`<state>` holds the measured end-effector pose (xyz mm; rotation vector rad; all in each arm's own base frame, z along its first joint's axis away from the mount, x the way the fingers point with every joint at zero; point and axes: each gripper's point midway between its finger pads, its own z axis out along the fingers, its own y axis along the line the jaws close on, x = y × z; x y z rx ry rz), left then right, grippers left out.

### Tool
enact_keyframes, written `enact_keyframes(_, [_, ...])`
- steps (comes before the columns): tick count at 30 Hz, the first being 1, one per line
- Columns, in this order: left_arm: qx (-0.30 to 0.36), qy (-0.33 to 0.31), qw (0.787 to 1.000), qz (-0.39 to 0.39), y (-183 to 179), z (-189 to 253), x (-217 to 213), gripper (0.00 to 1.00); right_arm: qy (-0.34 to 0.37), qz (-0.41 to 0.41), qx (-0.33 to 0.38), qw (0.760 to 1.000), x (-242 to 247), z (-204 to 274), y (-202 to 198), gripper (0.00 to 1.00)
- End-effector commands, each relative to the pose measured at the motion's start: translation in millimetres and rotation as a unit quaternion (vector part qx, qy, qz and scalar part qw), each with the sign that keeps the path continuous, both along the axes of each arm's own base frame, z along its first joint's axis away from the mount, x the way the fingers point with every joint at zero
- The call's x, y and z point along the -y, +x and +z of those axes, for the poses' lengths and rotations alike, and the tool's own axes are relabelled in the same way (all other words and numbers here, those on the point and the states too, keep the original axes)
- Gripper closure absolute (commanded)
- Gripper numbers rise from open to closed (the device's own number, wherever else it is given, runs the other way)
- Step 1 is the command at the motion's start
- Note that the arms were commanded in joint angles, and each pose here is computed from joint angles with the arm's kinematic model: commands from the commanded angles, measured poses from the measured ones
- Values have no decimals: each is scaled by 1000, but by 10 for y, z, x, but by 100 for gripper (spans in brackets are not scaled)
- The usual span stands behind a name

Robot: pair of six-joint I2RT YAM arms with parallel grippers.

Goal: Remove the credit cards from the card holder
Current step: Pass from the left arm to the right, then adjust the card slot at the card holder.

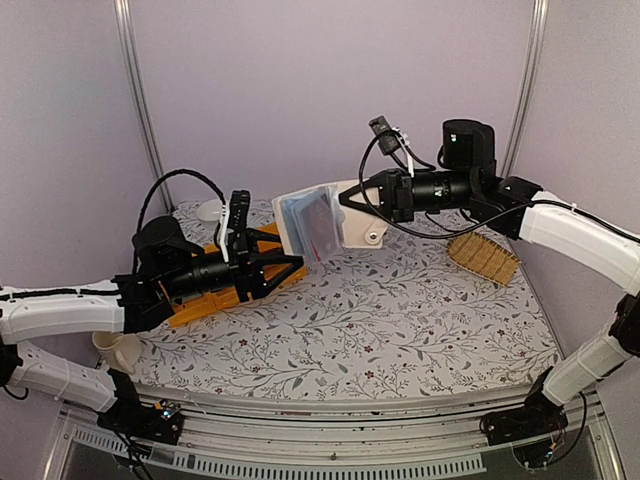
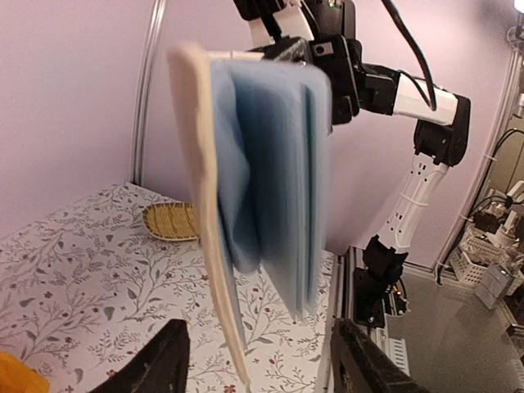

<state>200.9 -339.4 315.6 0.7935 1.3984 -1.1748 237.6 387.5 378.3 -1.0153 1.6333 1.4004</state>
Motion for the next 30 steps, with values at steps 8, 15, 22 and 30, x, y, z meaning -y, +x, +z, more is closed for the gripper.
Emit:
enact_keyframes(8, [90, -5, 995, 43, -66, 91, -266, 2, 37, -9, -17, 999, 319, 514, -71, 99])
enact_keyframes(15, [42, -19, 999, 20, 85, 215, -3, 2, 60, 44, 4, 997, 308, 607, -234, 98])
enact_keyframes(22, [50, -63, 996, -35, -2, 485, 103, 2, 64, 51, 5, 997, 296, 552, -245, 98])
enact_keyframes(30, [47, -73, 994, -67, -30, 529, 200, 56, 64, 49, 6, 997, 308, 526, -252, 99])
